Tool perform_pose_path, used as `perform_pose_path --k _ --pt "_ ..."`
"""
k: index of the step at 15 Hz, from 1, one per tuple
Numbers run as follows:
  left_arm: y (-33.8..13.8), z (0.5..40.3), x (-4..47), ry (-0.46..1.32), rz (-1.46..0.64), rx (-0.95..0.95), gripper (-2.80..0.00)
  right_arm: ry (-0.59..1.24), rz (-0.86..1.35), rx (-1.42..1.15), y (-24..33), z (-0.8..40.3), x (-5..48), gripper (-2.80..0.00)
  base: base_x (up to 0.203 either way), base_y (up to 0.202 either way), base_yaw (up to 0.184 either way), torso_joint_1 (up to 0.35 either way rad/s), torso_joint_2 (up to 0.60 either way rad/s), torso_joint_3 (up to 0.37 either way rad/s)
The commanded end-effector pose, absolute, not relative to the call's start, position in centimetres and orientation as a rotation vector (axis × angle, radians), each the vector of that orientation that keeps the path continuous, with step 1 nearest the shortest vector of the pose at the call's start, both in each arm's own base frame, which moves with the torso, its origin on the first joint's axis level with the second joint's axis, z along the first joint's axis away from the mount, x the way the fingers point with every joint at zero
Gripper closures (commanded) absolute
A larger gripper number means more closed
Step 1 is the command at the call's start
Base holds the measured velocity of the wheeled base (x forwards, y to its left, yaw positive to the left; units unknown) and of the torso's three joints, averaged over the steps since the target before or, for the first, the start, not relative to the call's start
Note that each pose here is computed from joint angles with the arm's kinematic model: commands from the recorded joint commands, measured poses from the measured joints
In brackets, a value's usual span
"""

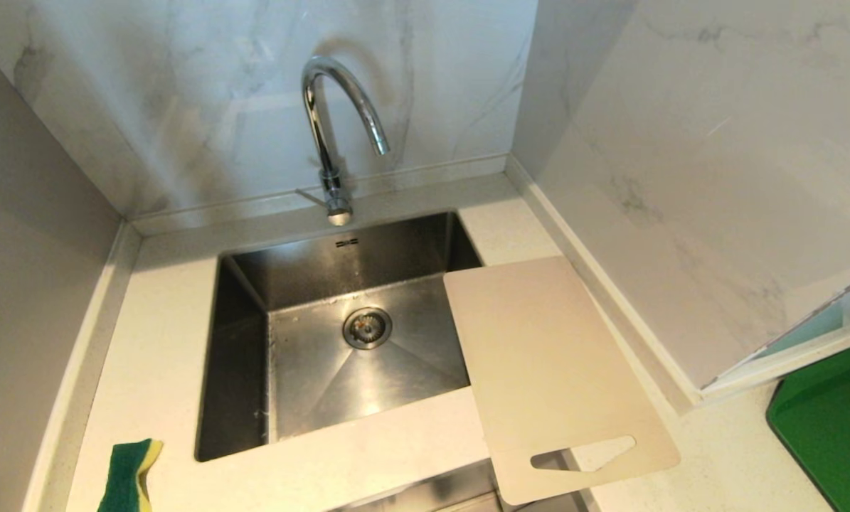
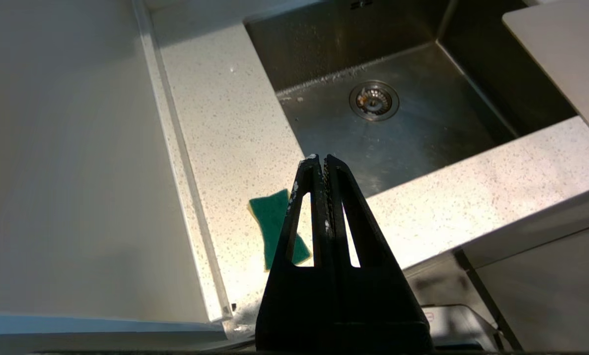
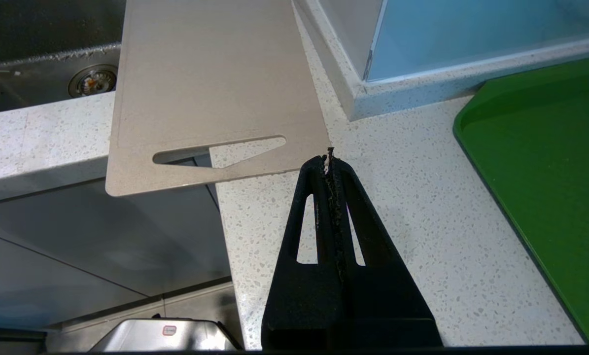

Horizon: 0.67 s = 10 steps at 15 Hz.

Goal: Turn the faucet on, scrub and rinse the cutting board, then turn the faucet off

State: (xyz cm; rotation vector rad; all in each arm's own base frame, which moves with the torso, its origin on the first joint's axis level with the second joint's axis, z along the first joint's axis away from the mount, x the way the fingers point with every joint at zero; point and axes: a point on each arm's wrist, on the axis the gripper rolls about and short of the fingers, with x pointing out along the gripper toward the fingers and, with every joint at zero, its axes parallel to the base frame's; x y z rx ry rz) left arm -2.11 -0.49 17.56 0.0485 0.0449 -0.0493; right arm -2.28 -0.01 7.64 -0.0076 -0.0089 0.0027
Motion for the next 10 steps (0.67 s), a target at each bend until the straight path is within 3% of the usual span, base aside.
perform_pose_path --k 1,10 --pt "-0.5 16.5 -1.9 0.063 -0.057 0.047 0.00 -0.008 0.003 -0.008 0.0 7.6 -2.3 0.00 0.000 0.000 0.000 0.000 0.00 0.000" --pt "-0.2 14.2 -2.5 0.050 -0.068 0.063 0.00 -0.009 0.003 -0.008 0.0 7.6 -2.3 0.00 0.000 0.000 0.000 0.000 0.00 0.000"
